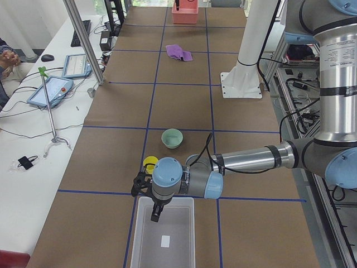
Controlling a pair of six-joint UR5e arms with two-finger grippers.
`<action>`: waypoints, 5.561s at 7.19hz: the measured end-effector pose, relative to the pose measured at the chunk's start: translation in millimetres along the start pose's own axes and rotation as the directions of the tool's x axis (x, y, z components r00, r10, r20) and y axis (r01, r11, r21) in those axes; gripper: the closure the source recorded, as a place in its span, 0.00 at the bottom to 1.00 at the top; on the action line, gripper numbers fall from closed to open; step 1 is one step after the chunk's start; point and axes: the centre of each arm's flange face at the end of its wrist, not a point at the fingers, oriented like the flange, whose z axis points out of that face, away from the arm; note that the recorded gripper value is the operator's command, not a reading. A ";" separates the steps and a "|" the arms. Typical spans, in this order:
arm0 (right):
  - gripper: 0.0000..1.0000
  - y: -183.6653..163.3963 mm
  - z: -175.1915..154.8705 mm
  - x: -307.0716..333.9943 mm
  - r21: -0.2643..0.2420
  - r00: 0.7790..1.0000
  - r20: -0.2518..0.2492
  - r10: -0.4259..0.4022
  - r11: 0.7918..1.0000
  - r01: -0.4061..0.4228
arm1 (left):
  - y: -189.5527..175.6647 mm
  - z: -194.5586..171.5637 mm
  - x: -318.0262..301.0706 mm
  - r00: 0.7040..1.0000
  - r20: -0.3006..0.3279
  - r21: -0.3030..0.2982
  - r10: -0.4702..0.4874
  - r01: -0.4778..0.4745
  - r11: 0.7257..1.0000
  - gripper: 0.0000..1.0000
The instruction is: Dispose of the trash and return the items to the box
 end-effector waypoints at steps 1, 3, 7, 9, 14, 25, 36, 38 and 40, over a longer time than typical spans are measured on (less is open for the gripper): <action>0.00 -0.7 0.5 -2.0 -0.001 1.000 0.000 -0.006 1.000 0.006 | -1.0 0.1 5.6 0.999 -0.033 0.004 0.001 0.000 1.000 0.02; 0.00 -2.3 -0.6 -8.8 0.002 1.000 0.003 -0.021 1.000 0.021 | -5.1 4.1 18.5 0.996 -0.062 0.009 -0.066 0.067 0.998 0.02; 0.00 -3.3 -1.7 -26.0 0.002 0.998 0.049 -0.044 0.999 0.044 | -26.0 25.8 113.5 0.966 -0.058 0.018 -0.252 0.254 0.967 0.02; 0.00 -4.4 0.6 -30.7 -0.003 0.997 0.052 -0.053 0.999 0.053 | -22.9 26.6 180.9 0.935 -0.068 -0.007 -0.347 0.347 0.938 0.02; 0.00 -6.3 9.3 -39.2 -0.020 0.996 0.044 -0.071 0.997 0.072 | -11.8 71.8 336.3 0.863 -0.022 -0.059 -0.504 0.502 0.863 0.03; 0.00 -5.8 15.3 -38.7 -0.032 0.997 0.041 -0.071 0.997 0.072 | -36.8 146.2 360.8 0.824 0.029 -0.085 -0.566 0.566 0.820 1.00; 0.00 -10.3 14.1 -41.3 -0.028 0.996 0.040 -0.077 0.997 0.078 | -74.6 15.4 44.4 0.913 -0.116 -0.062 -0.391 0.387 0.920 1.00; 0.00 -11.0 15.5 -43.5 -0.031 0.996 0.041 -0.080 0.996 0.081 | -67.9 17.8 -20.2 0.931 -0.098 -0.073 -0.352 0.346 0.935 1.00; 0.00 -12.3 17.6 -46.4 -0.035 0.995 0.041 -0.086 0.996 0.087 | -53.6 24.3 -53.9 0.937 -0.077 -0.082 -0.341 0.335 0.939 1.00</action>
